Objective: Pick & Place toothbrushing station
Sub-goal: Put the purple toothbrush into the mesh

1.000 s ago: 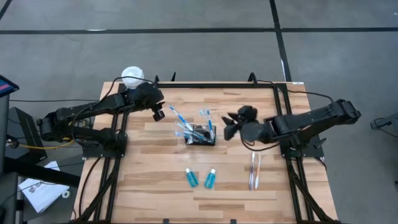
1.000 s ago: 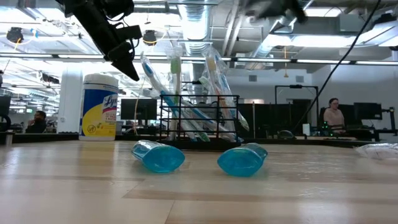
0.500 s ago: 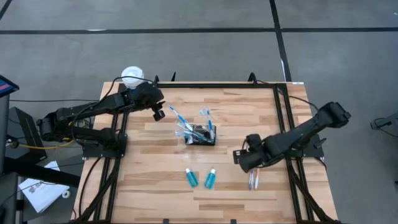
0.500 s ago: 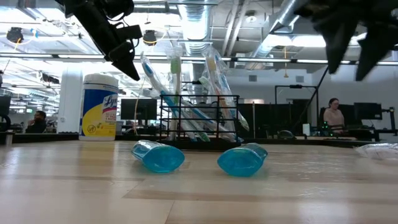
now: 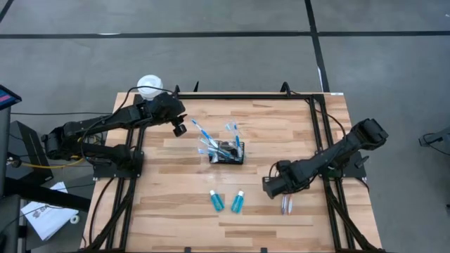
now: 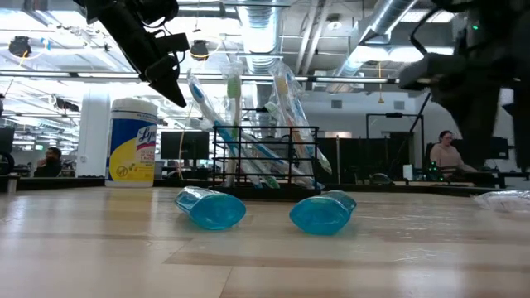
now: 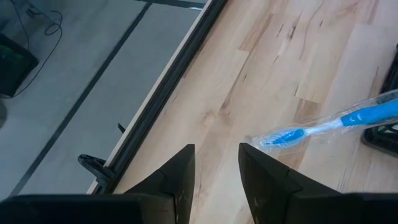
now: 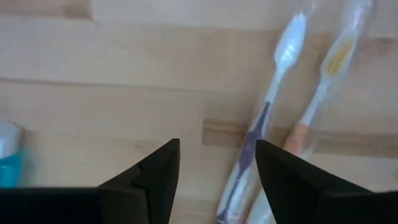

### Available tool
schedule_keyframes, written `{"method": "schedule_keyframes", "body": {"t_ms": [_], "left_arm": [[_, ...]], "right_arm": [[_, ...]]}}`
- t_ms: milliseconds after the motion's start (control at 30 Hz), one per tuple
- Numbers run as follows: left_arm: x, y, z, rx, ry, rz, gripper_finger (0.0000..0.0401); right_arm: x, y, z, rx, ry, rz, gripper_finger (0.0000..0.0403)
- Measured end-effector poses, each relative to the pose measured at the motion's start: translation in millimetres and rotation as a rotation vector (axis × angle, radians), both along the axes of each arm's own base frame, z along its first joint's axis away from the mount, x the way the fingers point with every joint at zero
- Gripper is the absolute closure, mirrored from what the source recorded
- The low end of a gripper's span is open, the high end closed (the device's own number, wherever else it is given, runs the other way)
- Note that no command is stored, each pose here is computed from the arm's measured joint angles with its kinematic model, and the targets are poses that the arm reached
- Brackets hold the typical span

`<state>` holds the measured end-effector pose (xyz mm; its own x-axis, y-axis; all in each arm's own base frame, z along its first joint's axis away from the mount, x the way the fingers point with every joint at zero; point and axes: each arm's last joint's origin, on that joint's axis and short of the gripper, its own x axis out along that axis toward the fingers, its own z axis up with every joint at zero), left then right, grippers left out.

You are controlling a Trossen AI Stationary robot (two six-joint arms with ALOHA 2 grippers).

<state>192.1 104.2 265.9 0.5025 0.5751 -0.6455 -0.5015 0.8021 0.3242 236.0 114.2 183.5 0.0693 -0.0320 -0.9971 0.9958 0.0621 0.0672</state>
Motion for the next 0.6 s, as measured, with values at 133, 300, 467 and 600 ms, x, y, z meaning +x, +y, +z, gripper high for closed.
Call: {"method": "schedule_keyframes", "body": {"t_ms": [133, 300, 467, 600], "left_arm": [[0, 0, 0, 0.0, 0.0, 0.0, 0.0284], [0, 0, 0, 0.0, 0.0, 0.0, 0.0284], [0, 0, 0, -0.001, 0.001, 0.0, 0.0284], [0, 0, 0, -0.001, 0.001, 0.0, 0.0284]], "right_arm": [[-4, -1, -10, 0.027, 0.016, 0.0, 0.0206], [-11, -5, -22, 0.044, 0.048, -0.013, 0.0203], [-15, -7, -34, 0.07, 0.048, -0.029, 0.0198], [-16, -8, -36, 0.074, 0.048, -0.034, 0.0202]]}}
